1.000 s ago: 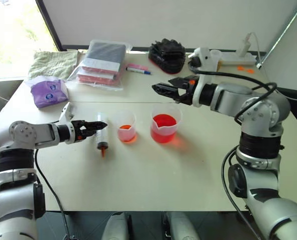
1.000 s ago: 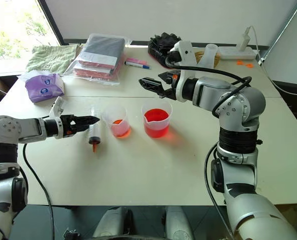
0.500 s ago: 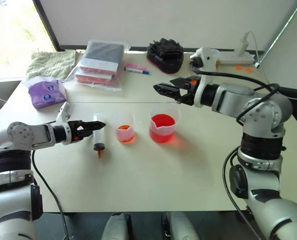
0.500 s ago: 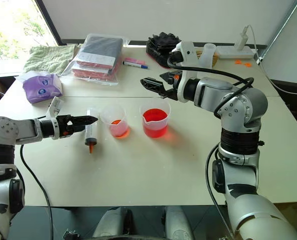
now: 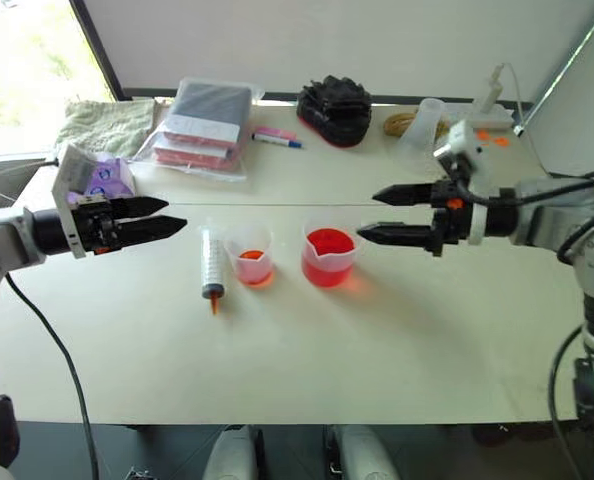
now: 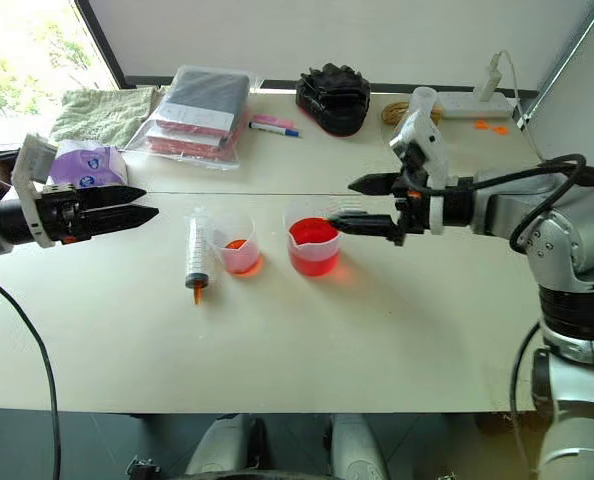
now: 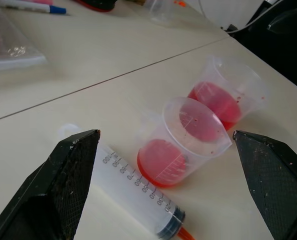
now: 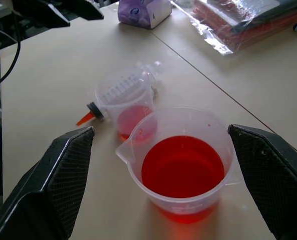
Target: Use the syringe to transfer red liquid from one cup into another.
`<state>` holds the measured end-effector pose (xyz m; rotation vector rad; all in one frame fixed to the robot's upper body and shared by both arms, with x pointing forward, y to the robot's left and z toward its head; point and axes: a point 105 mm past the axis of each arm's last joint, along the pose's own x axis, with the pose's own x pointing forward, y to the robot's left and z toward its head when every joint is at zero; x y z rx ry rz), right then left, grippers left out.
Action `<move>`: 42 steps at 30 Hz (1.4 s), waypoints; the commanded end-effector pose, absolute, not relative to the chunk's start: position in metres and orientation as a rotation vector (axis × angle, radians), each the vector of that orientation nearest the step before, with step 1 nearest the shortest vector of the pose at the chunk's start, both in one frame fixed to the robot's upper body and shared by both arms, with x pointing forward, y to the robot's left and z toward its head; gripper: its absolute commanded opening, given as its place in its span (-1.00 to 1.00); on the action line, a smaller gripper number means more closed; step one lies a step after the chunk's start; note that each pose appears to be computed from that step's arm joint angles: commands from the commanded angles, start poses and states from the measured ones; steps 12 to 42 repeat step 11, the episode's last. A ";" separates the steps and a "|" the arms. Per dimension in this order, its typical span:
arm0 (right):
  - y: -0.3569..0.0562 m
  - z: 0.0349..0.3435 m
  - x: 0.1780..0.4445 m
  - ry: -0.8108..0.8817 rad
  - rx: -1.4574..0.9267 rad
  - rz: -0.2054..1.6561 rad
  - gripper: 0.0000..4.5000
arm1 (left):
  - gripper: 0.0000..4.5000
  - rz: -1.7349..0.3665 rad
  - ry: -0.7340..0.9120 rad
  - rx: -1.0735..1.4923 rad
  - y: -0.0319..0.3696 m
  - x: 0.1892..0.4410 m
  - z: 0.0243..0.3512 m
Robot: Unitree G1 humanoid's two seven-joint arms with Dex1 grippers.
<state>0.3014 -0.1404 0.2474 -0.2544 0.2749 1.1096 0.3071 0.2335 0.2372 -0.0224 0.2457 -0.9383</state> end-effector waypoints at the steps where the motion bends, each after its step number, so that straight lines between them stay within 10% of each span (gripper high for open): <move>1: -0.154 0.248 0.301 0.254 -0.435 1.140 1.00 | 1.00 -0.994 0.200 0.087 0.233 0.292 0.251; 42: -0.172 0.241 0.304 0.286 -0.556 1.181 1.00 | 1.00 -1.052 0.242 0.153 0.233 0.271 0.242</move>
